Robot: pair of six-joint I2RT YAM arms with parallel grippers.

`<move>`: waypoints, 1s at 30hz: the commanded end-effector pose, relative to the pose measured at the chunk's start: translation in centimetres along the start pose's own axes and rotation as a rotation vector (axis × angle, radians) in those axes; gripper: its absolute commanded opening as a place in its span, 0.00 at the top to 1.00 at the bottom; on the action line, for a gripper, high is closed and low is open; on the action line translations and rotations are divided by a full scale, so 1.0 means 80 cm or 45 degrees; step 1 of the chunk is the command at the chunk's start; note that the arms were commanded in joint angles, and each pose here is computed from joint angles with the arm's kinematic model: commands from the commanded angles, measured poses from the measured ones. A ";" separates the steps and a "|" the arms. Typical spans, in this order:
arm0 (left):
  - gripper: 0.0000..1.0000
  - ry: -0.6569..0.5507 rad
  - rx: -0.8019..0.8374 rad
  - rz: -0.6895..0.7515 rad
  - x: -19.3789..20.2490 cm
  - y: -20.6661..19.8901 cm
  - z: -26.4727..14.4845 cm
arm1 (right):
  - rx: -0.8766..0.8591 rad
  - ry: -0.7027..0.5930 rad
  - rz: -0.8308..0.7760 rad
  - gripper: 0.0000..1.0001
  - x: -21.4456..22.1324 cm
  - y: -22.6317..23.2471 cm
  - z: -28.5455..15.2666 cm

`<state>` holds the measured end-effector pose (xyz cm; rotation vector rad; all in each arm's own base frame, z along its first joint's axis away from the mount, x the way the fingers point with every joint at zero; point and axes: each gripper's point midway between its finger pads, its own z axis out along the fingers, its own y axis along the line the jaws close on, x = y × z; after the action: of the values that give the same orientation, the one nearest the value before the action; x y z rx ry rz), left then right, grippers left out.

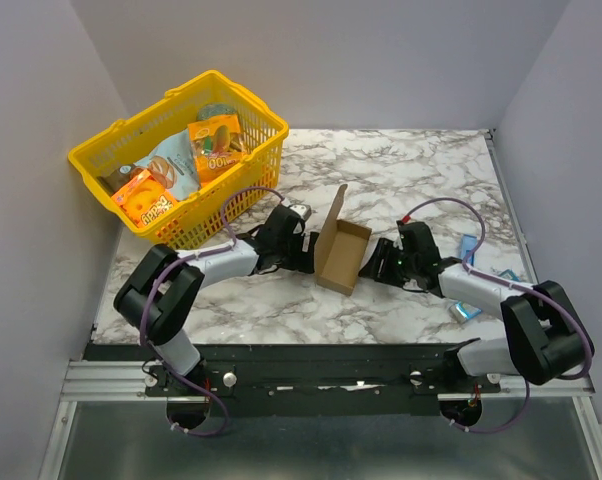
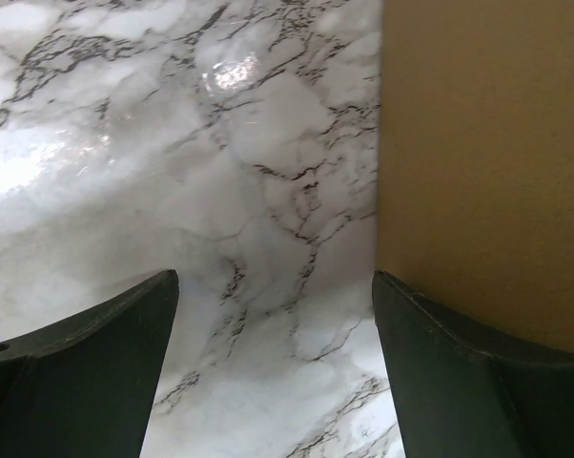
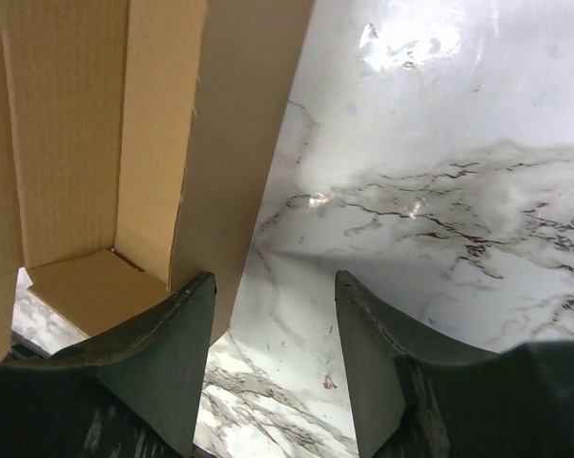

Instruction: Fold the paper box

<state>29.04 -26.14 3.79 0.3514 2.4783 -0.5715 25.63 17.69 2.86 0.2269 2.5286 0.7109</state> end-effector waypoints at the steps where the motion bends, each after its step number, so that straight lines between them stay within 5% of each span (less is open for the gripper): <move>1: 0.09 -0.017 0.011 0.022 -0.007 -0.014 0.009 | 0.074 0.096 0.023 0.38 0.028 -0.017 0.007; 22: 0.09 -0.048 0.046 -0.081 -0.008 -0.046 0.022 | 0.038 0.099 -0.029 0.38 0.036 0.022 0.013; 30: 0.06 -0.051 -0.013 -0.064 -0.012 -0.007 0.015 | 0.143 0.051 -0.054 0.30 0.025 0.006 0.003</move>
<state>29.93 -27.12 3.56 0.2659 2.4761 -0.5189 25.34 19.63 3.00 0.1968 2.5415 0.6556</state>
